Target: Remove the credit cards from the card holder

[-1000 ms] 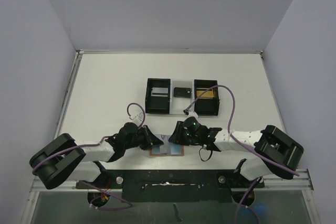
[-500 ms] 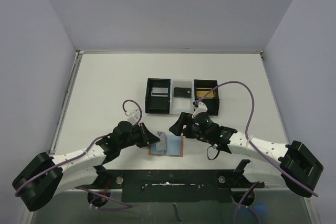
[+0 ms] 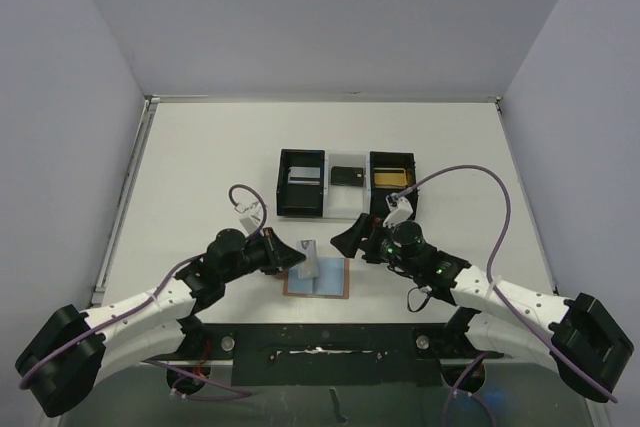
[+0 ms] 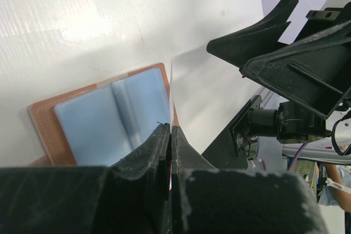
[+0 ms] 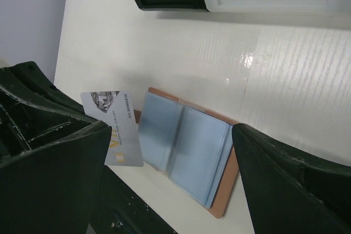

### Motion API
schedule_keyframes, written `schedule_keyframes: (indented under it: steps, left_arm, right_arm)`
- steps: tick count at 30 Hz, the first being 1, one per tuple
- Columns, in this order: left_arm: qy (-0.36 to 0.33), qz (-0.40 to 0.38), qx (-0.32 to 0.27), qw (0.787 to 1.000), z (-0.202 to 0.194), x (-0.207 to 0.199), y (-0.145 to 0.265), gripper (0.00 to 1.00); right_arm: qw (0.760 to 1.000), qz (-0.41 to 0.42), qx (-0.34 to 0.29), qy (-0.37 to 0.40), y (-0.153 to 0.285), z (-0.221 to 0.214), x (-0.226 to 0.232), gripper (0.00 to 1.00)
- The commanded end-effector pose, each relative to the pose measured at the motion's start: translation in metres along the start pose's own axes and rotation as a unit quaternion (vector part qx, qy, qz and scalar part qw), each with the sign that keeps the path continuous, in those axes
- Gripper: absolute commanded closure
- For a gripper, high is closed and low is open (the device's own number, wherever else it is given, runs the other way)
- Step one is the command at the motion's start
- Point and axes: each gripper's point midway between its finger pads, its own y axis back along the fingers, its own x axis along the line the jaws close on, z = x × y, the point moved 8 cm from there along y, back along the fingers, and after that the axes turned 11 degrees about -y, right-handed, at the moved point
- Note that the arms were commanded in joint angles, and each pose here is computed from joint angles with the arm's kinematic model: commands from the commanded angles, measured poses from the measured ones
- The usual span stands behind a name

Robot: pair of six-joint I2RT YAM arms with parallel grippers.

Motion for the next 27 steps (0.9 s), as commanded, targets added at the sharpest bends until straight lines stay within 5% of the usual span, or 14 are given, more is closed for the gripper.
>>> schedule_keyframes:
  steps: [1,5,15,27]
  left_arm:
    - [-0.025,-0.060,-0.055,0.996,0.024,-0.022,0.000,1.00]
    - [-0.013,-0.095,-0.066,0.993,0.027,-0.029,0.001,1.00]
    - [0.008,-0.174,-0.048,0.984,0.035,-0.033,0.002,1.00]
    - [0.003,-0.225,-0.054,0.973,0.042,-0.048,0.011,1.00]
  right_arm:
    - [0.994,0.099,-0.033,0.030,0.004,0.012,0.022,0.02]
    - [0.990,0.139,-0.001,0.025,0.003,0.010,0.025,0.01]
    - [0.963,0.259,0.055,0.056,0.005,0.003,0.048,0.28]
    - [0.951,0.291,0.087,0.053,0.005,0.004,0.060,0.55]
